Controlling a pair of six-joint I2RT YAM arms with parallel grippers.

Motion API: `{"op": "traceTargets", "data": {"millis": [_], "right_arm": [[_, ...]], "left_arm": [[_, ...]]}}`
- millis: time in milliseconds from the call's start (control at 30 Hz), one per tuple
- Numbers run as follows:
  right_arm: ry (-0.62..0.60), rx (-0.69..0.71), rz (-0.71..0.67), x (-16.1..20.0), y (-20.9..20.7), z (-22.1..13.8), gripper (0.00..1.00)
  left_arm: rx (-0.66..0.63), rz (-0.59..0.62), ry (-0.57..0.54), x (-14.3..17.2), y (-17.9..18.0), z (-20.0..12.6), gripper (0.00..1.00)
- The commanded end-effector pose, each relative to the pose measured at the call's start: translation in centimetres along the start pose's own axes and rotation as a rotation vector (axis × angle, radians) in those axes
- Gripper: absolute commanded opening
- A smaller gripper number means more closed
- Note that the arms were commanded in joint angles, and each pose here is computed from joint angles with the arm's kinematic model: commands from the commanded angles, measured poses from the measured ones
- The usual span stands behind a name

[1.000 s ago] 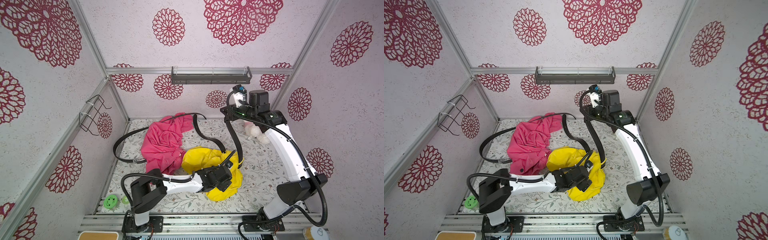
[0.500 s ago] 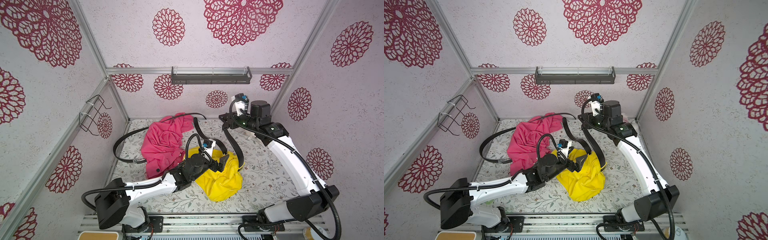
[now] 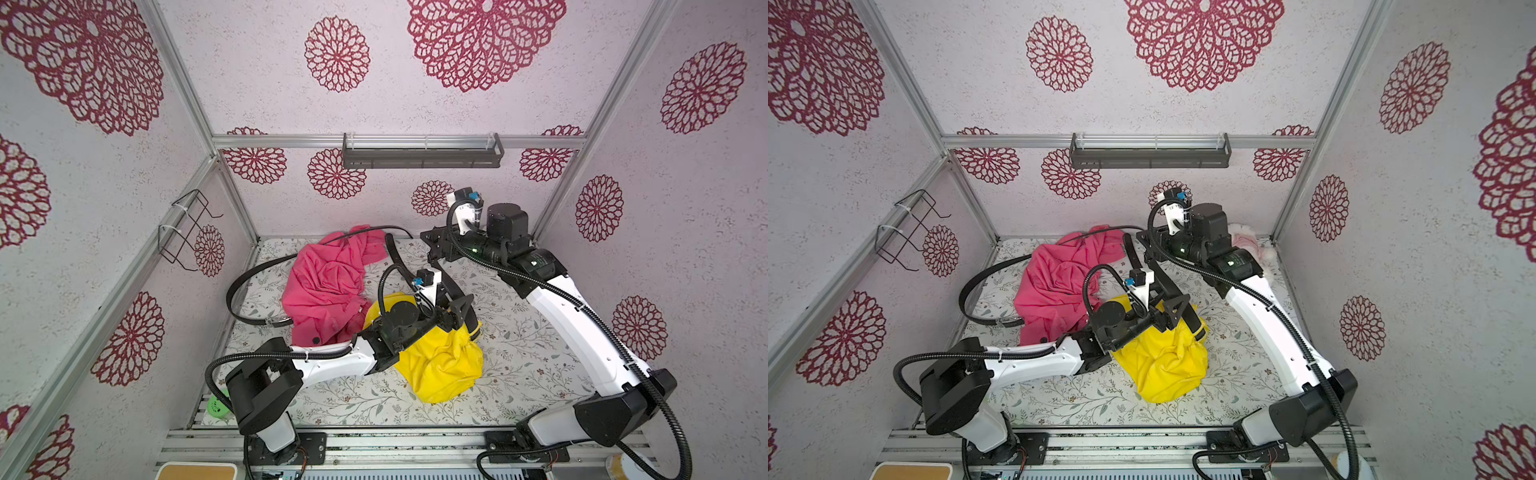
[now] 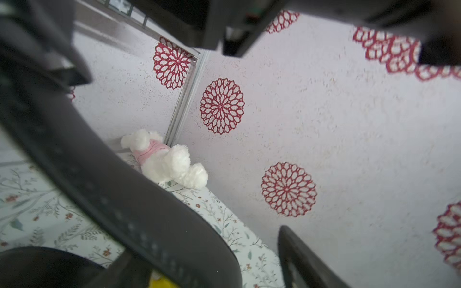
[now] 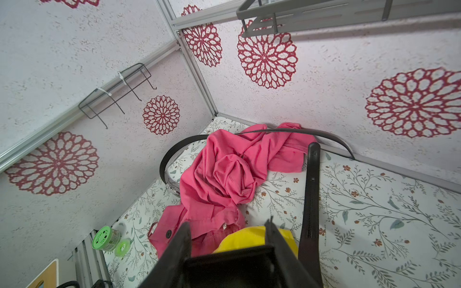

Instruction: Remove the belt from the trousers

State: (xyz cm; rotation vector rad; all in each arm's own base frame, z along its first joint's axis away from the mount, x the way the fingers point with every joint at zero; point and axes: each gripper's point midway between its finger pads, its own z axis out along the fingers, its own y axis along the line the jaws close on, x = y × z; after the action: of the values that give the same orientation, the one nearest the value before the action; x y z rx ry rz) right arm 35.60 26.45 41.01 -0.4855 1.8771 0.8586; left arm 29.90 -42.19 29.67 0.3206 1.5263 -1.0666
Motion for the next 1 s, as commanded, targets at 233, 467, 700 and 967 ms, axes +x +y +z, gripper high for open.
{"op": "traceTargets", "data": {"millis": [233, 467, 700, 967], "right_arm": [[0.007, 0.032, -0.029, -0.5, 0.4, -2.5, 0.17], [0.076, 0.223, -0.061, 1.1, -4.2, -5.5, 0.99], [0.240, 0.351, 0.006, 9.6, -9.3, -4.5, 0.99], [0.445, 0.454, 0.075, 21.4, -13.4, -4.6, 0.99]], "left_arm": [[-0.073, -0.031, 0.066, 1.7, 3.3, -3.3, 0.00], [-0.235, 0.027, 0.259, 5.2, 6.8, -9.6, 0.00], [-0.332, 0.029, 0.348, 6.0, 8.4, -13.8, 0.00], [-0.406, 0.036, 0.365, 5.8, 9.6, -16.5, 0.00]]}}
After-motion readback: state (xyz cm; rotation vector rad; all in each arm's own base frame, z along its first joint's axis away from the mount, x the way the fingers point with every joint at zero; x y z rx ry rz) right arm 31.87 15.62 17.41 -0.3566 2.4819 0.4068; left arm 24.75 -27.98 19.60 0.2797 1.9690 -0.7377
